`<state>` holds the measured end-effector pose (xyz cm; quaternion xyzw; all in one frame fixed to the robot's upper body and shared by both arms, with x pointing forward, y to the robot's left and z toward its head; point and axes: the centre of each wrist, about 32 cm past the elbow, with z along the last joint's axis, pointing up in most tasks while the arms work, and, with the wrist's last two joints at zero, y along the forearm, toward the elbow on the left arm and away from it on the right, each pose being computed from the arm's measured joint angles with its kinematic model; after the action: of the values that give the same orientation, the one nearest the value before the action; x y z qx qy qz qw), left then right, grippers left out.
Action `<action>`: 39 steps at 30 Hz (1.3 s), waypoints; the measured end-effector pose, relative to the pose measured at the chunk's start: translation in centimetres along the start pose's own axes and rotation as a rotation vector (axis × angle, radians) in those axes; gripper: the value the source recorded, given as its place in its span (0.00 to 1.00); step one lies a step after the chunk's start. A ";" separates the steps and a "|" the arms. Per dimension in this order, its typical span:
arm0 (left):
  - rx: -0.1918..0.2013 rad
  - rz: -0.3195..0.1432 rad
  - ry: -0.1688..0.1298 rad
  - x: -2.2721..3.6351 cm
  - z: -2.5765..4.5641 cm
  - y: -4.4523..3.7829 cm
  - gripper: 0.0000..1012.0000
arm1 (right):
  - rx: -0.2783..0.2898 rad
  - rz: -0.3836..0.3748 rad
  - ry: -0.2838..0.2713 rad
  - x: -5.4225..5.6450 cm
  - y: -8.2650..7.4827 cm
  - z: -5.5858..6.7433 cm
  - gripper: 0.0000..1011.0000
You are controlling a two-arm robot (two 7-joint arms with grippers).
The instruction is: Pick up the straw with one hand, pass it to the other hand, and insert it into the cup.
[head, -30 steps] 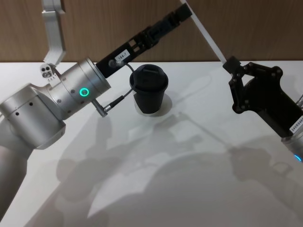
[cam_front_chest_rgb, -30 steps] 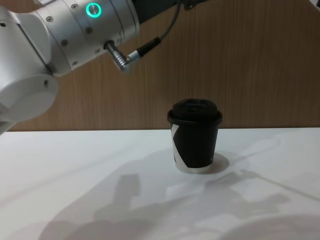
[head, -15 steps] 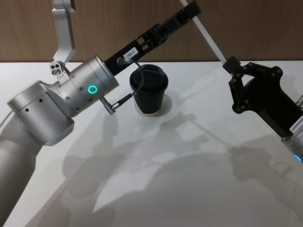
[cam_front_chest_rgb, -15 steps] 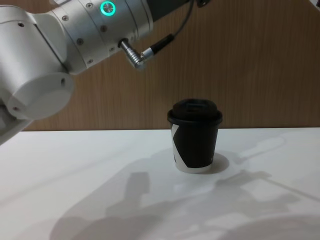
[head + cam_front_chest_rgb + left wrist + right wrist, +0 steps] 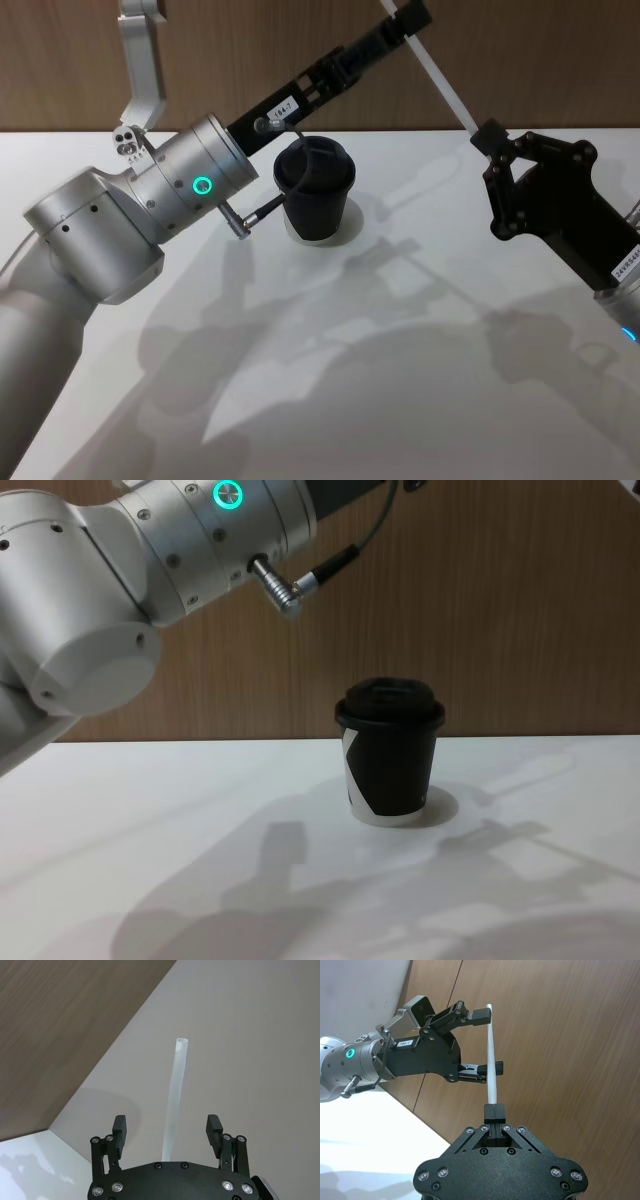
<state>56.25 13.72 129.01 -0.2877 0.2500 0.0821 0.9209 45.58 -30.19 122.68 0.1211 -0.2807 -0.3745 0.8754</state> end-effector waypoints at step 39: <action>-0.003 -0.002 -0.019 0.09 -0.10 -0.35 0.39 | 0.000 0.000 0.000 0.0 0.0 0.0 0.00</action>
<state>56.39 13.38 129.07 -0.2886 0.2407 0.0844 0.9229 45.58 -30.19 122.68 0.1211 -0.2807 -0.3745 0.8754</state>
